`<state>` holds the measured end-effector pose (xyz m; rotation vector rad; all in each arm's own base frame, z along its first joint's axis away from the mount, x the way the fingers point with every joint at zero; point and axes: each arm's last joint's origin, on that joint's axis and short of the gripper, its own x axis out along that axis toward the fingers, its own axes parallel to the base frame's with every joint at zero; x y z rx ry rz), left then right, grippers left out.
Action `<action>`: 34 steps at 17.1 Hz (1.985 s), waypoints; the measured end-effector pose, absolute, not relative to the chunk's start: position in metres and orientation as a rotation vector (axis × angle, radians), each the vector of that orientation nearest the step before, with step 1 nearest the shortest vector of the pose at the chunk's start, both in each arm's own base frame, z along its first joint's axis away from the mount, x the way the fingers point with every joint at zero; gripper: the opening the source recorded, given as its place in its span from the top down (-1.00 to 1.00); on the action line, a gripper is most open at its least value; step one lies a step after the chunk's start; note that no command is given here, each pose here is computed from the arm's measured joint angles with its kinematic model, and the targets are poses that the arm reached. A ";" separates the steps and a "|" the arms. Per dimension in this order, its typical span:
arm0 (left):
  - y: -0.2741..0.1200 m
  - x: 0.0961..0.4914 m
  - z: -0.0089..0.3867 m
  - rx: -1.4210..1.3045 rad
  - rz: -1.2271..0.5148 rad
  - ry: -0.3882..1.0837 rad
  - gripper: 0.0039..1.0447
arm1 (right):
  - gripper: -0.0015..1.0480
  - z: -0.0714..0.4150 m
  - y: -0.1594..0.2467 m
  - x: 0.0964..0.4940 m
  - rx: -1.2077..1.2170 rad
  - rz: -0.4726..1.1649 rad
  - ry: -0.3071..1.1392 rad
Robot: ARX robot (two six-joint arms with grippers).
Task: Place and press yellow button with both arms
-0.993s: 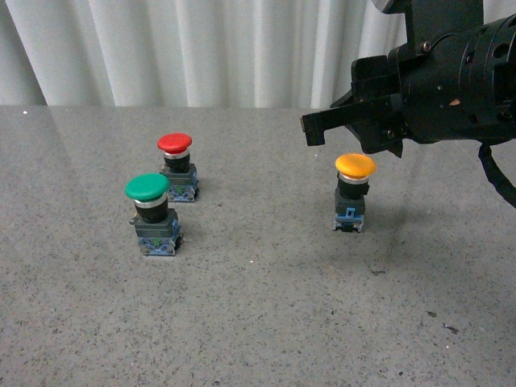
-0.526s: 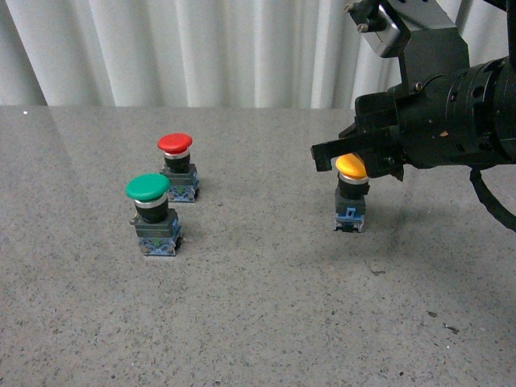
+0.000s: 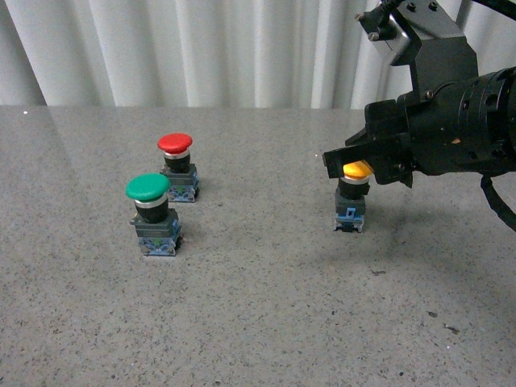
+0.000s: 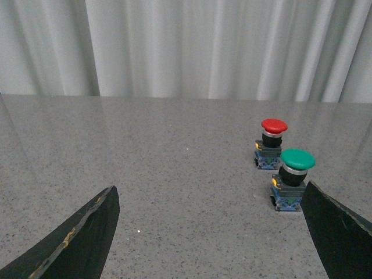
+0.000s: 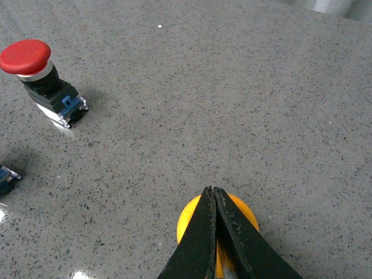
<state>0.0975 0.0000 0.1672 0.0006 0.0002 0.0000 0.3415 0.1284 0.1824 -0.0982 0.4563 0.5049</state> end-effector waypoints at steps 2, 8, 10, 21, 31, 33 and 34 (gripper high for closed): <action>0.000 0.098 0.167 0.001 0.000 0.000 -0.88 | 0.97 0.177 0.131 0.341 -0.107 0.513 0.470; 0.000 0.098 0.167 0.001 0.000 0.000 -0.88 | 0.97 0.172 0.131 0.343 -0.117 0.513 0.477; 0.000 0.098 0.167 0.001 0.000 0.000 -0.88 | 0.97 0.170 0.130 0.342 -0.124 0.515 0.485; 0.000 0.098 0.167 0.001 0.000 0.000 -0.88 | 0.97 0.207 0.125 0.334 0.031 0.559 0.357; 0.000 0.098 0.167 0.001 0.000 0.000 -0.88 | 0.97 0.255 0.095 0.277 0.223 0.596 0.231; 0.000 0.098 0.167 0.001 0.000 0.000 -0.88 | 0.97 0.265 0.084 0.253 0.197 0.474 0.096; 0.000 0.098 0.167 0.001 0.000 0.000 -0.88 | 0.97 0.267 0.068 0.232 0.123 0.260 0.021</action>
